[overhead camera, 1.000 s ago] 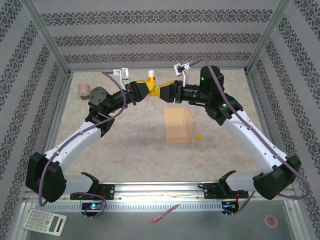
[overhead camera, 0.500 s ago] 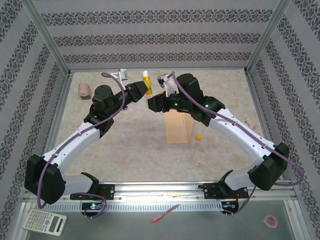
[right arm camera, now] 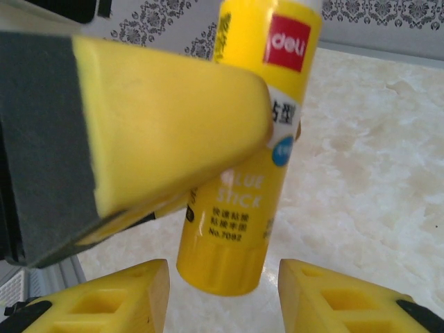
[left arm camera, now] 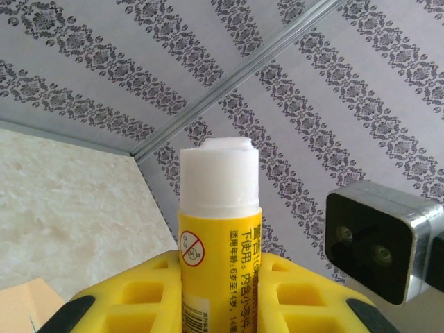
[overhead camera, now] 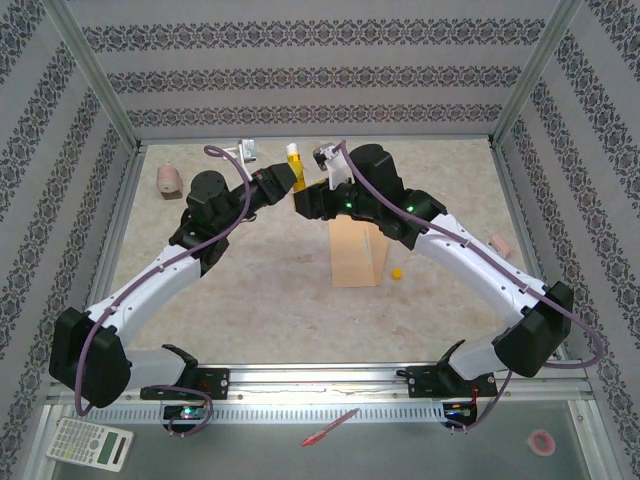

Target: Place the letter into the envelope and seal it

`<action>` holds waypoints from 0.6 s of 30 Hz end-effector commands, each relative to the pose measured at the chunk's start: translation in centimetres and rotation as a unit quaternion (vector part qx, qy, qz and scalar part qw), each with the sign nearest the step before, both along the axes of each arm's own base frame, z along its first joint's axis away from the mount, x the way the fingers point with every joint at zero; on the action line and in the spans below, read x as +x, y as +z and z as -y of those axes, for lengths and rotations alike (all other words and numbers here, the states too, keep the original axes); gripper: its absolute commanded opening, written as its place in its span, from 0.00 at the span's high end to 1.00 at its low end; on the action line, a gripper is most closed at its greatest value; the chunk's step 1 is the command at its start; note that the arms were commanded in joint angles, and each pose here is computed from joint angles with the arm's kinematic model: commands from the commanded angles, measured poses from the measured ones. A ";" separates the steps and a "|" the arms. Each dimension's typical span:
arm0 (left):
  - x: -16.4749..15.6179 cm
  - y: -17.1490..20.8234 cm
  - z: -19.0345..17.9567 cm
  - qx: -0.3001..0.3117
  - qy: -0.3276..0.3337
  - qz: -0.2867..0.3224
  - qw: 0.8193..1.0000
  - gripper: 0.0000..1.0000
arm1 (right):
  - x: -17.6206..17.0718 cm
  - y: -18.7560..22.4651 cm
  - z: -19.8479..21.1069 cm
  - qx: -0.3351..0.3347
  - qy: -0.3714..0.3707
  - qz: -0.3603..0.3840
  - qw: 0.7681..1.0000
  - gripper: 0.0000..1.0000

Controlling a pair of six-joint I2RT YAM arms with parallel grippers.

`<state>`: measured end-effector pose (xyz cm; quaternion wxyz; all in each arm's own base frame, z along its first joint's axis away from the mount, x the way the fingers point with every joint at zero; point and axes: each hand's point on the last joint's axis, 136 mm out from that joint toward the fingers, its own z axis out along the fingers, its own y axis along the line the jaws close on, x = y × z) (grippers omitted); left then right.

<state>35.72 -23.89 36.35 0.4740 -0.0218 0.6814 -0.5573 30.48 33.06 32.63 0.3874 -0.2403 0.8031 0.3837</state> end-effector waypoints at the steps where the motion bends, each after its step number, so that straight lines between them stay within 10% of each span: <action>1: -0.7 0.4 0.8 -0.012 -0.019 0.007 1.000 1.00 | 0.3 1.6 -0.7 0.012 0.005 0.029 0.999 0.56; 18: -1.5 0.7 1.4 -0.021 -0.046 0.021 0.999 1.00 | -0.5 3.2 -1.0 0.041 0.032 0.042 0.998 0.84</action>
